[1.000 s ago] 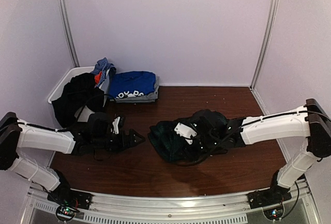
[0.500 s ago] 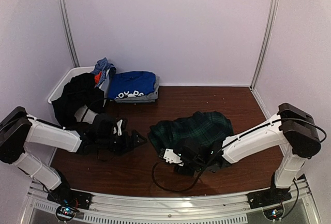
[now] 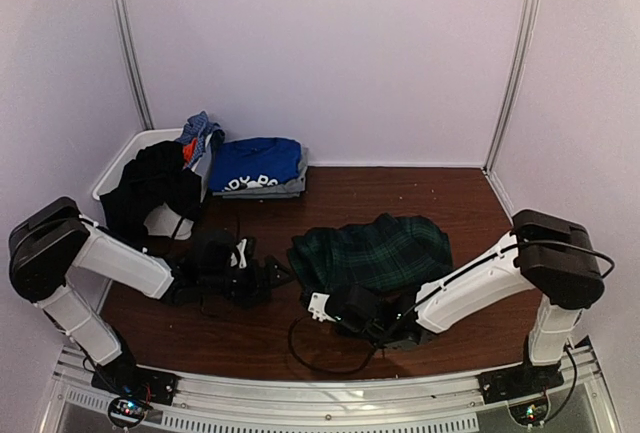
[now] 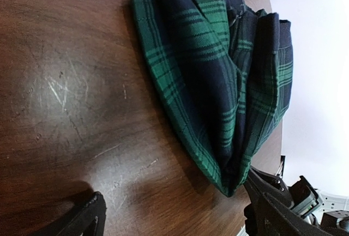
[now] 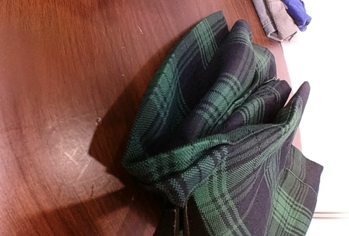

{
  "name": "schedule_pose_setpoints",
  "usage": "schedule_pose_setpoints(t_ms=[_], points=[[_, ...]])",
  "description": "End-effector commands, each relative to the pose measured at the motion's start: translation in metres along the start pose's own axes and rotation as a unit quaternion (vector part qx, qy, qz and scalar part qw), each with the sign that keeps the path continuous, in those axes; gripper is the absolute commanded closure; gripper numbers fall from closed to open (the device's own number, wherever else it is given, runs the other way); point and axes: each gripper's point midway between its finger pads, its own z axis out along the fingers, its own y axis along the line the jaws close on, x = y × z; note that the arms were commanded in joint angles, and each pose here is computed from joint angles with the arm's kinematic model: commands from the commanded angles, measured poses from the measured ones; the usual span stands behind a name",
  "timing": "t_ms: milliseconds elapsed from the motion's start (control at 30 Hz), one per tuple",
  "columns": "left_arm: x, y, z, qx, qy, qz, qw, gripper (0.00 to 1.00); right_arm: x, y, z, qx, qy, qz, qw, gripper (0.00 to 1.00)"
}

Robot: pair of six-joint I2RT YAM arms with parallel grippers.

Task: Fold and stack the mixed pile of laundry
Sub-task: Pick up the square-folded skirt from the center of the board, then pass from the right arm to the left

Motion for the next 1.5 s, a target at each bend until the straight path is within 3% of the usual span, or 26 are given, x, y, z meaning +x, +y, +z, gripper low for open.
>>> schedule_pose_setpoints(t_ms=[0,167,433,900,1333,1400,1467], points=[[-0.016,-0.026,0.006,0.038,-0.025,-0.002,0.999,0.02,-0.01,-0.021,-0.016,0.033,-0.036,0.023,0.999,1.0],[-0.018,-0.041,0.013,0.061,-0.029,-0.004,0.998,0.02,-0.02,-0.029,-0.03,0.024,-0.07,0.039,0.996,1.0],[-0.009,-0.068,0.029,0.105,-0.041,-0.041,0.993,0.02,-0.03,-0.023,-0.026,0.01,-0.079,0.039,0.996,1.0],[-0.007,-0.089,0.064,0.151,-0.038,-0.039,0.987,0.02,-0.051,-0.01,-0.025,-0.036,-0.1,0.037,0.994,1.0],[-0.003,-0.066,0.095,0.105,-0.019,-0.028,0.994,0.02,-0.061,0.003,-0.024,-0.058,-0.108,0.03,0.992,1.0],[-0.005,-0.064,0.097,0.106,-0.011,-0.021,0.994,0.07,-0.062,0.002,-0.028,-0.06,-0.115,0.033,0.991,1.0],[-0.007,-0.064,0.099,0.111,-0.005,-0.011,0.994,0.23,-0.064,-0.003,-0.033,-0.057,-0.124,0.039,0.99,1.0]])
